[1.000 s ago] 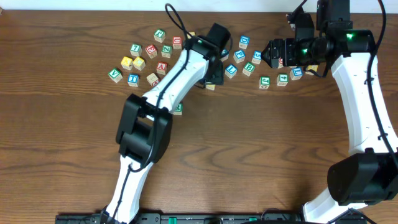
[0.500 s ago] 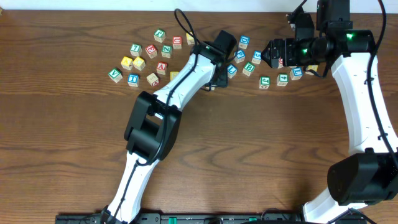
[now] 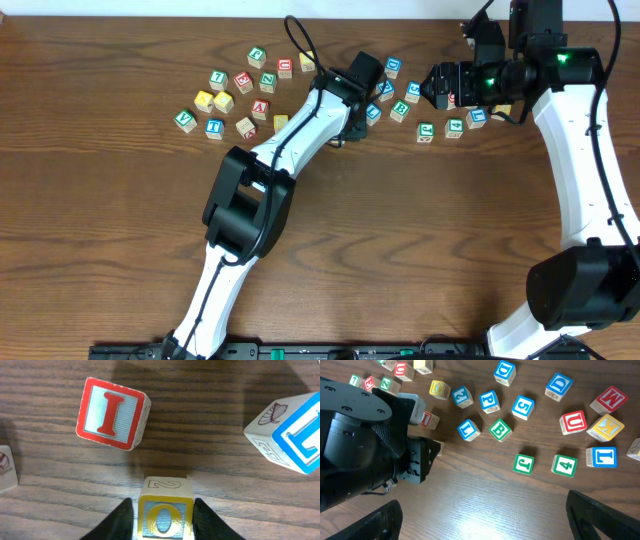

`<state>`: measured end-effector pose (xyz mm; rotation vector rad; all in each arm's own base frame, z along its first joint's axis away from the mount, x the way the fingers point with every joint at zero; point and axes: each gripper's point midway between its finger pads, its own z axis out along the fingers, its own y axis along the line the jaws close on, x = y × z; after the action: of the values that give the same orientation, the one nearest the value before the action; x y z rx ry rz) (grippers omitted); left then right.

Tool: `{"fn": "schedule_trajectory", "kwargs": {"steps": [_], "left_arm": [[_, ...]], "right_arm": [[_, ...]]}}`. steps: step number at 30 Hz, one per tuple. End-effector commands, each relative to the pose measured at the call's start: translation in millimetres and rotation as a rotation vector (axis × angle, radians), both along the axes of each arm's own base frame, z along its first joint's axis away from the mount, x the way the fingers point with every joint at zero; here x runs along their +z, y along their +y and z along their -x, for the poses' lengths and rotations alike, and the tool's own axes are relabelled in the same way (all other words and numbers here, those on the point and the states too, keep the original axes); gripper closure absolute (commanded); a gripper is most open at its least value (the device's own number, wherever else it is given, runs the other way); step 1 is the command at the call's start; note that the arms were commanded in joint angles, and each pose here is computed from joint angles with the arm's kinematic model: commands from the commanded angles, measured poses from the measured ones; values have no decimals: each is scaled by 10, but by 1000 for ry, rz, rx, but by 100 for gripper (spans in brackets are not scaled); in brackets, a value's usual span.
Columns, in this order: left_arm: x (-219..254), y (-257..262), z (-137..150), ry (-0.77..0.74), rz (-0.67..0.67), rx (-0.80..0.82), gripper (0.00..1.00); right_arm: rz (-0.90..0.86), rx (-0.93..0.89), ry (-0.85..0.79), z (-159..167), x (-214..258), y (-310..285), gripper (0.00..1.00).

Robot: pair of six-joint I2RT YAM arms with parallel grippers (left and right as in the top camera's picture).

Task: Spell out ROBOT
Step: 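Carry the yellow O block and place it right of the R block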

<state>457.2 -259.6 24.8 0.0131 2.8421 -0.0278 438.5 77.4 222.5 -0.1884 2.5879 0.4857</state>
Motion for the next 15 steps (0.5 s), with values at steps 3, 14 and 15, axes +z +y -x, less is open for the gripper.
{"fn": "schedule_trajectory", "kwargs": {"steps": [3,14,15], "left_arm": [[-107,56,31,17,-31,3,67],[-38,89,80,30,-39,3,75],[-2,97,92,31,-39,3,76]], "right_arm": [[-6,4,-17,-34,62,-4,1],[-6,4,-17,-34,62,-4,1],[-6,4,-17,-34,62,-4,1]]}}
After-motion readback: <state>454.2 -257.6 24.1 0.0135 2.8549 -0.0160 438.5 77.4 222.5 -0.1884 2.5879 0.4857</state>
